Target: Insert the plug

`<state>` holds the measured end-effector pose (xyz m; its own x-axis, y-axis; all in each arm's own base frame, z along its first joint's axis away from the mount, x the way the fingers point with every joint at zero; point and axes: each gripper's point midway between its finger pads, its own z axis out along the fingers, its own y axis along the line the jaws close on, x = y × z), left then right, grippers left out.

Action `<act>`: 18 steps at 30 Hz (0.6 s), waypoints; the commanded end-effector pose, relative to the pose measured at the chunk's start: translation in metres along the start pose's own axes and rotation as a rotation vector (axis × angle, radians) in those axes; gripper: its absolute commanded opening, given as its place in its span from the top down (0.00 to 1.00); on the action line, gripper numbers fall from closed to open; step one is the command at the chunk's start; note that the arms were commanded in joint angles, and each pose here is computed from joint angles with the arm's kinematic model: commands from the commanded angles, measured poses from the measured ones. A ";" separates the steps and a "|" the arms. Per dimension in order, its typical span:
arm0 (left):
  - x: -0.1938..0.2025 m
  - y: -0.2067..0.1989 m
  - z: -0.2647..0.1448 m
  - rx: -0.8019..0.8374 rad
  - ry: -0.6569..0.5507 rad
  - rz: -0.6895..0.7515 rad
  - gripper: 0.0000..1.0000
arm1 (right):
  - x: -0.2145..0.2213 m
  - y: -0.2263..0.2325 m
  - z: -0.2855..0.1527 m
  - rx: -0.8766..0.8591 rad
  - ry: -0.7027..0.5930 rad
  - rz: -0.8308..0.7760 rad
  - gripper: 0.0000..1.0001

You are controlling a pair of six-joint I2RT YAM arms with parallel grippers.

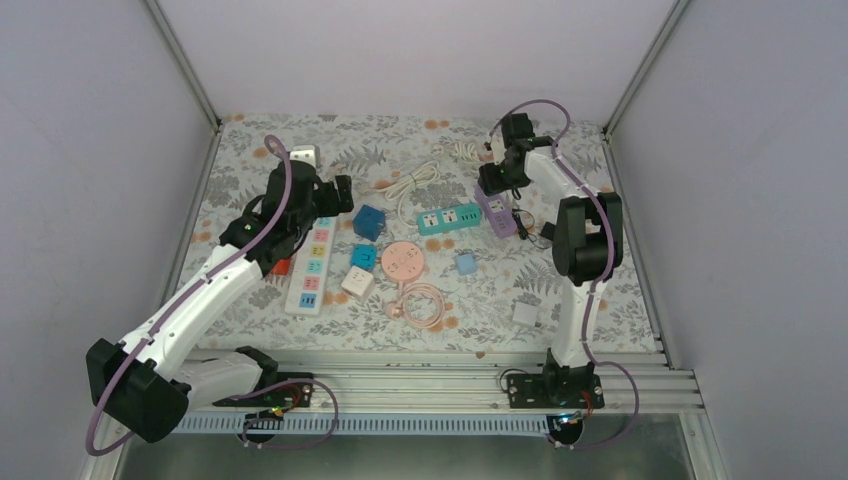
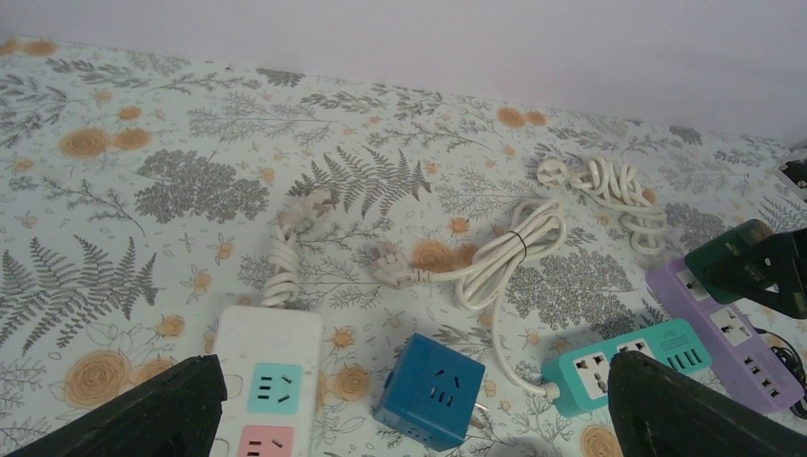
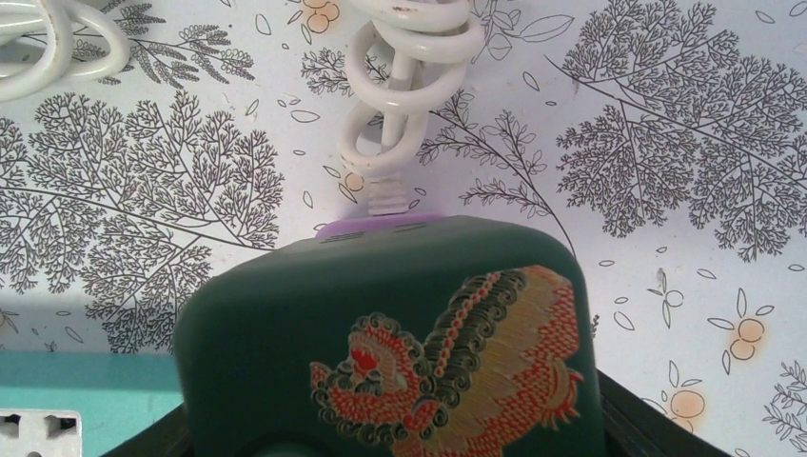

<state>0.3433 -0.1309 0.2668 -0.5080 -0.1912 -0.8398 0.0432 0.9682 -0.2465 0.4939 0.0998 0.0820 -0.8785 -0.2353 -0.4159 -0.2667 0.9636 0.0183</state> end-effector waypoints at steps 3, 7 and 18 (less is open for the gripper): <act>-0.008 0.001 -0.002 -0.011 -0.020 -0.009 0.00 | 0.002 -0.007 -0.008 0.034 -0.011 0.040 0.60; -0.007 0.001 -0.001 -0.011 -0.017 -0.009 0.00 | 0.011 -0.009 -0.002 0.031 0.021 0.056 0.58; -0.005 0.002 0.001 -0.019 -0.013 -0.001 0.00 | 0.039 -0.023 0.002 0.098 0.100 0.132 0.58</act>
<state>0.3439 -0.1311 0.2655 -0.5105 -0.1899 -0.8387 0.0421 0.9686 -0.2449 0.4834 0.0879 0.0717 -0.9030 -0.1654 -0.3964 -0.1869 0.9822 0.0160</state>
